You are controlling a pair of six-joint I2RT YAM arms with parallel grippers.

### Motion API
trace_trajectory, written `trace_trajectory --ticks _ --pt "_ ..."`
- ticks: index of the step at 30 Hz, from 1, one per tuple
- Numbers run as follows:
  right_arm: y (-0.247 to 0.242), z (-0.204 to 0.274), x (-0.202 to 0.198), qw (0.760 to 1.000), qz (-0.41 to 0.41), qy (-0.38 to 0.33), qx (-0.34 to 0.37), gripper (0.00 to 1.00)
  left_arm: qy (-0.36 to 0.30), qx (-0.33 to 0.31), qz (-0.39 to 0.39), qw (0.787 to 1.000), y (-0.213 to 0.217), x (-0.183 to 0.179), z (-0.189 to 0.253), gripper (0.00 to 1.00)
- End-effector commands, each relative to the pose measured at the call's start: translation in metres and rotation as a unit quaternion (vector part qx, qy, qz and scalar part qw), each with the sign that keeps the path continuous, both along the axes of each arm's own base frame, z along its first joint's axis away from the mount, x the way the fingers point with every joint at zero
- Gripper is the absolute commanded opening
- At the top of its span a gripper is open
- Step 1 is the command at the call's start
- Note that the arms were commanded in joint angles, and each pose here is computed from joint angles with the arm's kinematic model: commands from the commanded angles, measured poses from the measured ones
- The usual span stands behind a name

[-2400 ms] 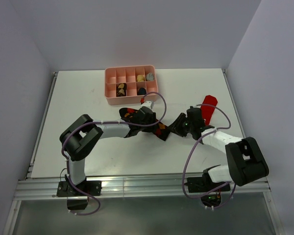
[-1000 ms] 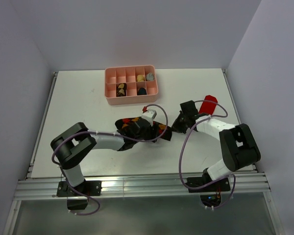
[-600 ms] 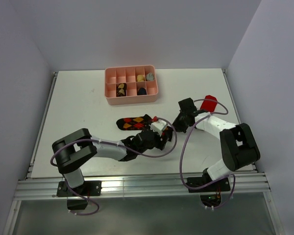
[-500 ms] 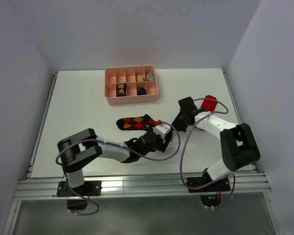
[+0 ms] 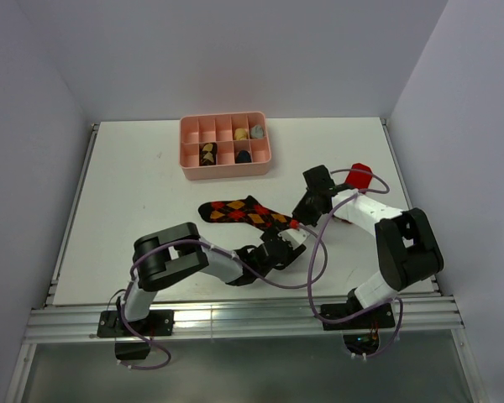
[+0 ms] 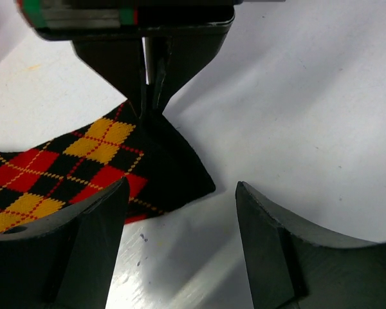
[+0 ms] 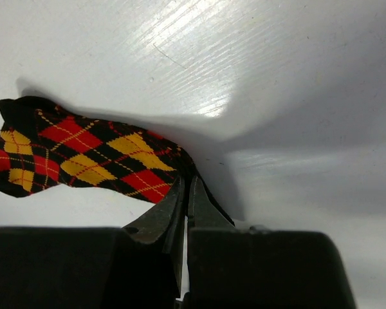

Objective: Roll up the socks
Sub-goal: Roll the sock at the center of the board.

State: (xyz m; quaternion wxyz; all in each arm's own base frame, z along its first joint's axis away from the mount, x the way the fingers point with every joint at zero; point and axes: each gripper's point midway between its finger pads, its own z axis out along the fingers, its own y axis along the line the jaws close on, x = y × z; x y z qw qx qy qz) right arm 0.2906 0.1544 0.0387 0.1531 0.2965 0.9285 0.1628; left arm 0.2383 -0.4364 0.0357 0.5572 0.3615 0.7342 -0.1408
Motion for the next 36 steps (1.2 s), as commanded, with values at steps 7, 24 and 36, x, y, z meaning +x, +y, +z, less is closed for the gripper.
trace_trajectory --ticks 7,24,36 --pt "0.007 0.009 0.008 1.0 -0.005 -0.008 0.009 0.0 -0.028 0.008 0.027 0.999 -0.016 0.01 -0.002 0.61" --pt "0.017 0.014 0.008 0.999 0.006 -0.017 0.035 0.0 0.073 0.001 0.058 0.996 0.008 0.014 -0.032 0.0" --pt "0.024 0.043 0.023 0.995 0.041 -0.077 0.049 0.14 0.186 -0.079 0.019 0.979 0.021 0.015 -0.019 0.0"
